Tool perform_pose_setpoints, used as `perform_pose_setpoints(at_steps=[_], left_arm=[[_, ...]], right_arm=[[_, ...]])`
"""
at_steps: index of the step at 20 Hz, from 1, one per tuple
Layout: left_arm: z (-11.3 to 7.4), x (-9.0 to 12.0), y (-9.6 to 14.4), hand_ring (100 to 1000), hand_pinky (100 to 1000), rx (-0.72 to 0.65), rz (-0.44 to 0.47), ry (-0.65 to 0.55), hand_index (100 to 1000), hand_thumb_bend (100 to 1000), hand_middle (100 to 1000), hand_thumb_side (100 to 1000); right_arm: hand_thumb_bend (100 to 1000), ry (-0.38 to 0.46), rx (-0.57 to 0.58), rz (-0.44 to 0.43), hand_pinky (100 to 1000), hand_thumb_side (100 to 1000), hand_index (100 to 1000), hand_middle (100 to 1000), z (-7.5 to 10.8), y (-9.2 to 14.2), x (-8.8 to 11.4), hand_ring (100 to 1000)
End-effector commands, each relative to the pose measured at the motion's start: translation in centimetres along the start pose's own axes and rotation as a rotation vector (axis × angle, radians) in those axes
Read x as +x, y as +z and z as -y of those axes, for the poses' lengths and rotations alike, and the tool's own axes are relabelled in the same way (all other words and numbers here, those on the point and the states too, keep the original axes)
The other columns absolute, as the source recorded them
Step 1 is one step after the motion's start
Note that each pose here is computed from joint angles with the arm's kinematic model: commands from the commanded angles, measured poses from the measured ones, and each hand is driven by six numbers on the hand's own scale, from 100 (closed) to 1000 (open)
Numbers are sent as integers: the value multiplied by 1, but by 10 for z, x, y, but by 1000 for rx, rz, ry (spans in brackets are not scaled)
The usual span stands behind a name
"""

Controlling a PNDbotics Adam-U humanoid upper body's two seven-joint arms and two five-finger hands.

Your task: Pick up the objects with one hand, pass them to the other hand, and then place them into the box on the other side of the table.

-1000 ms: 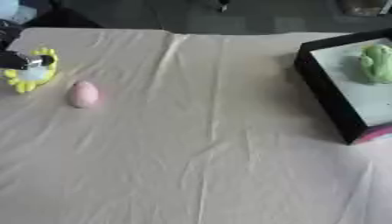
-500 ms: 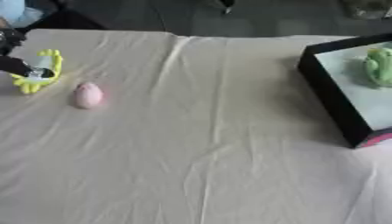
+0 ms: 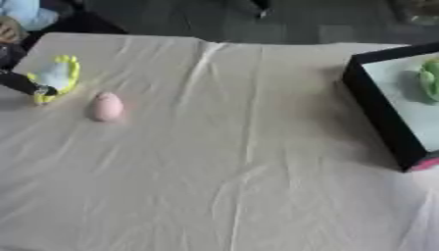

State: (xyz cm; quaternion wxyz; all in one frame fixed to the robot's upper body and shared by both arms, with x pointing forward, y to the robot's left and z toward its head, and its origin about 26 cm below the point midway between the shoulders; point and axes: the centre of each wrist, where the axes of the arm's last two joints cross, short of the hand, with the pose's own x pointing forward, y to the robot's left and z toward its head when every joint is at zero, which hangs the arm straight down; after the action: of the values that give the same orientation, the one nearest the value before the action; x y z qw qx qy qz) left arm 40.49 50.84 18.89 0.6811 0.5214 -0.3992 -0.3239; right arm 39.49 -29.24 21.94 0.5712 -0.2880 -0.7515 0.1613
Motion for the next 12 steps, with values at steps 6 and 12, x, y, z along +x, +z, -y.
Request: perform_pose_setpoints(at_steps=[6, 12], left_arm=[[-8, -11, -1, 833, 834, 50, -55, 9, 856, 668, 775, 292], [4, -18, -4, 833, 839, 29, -104, 57, 857, 611, 774, 326]], right_arm=[[100, 7, 0, 24, 999, 653, 936, 905, 5, -1, 6, 939], [100, -3, 6, 30, 999, 655, 934, 902, 3, -2, 8, 937]])
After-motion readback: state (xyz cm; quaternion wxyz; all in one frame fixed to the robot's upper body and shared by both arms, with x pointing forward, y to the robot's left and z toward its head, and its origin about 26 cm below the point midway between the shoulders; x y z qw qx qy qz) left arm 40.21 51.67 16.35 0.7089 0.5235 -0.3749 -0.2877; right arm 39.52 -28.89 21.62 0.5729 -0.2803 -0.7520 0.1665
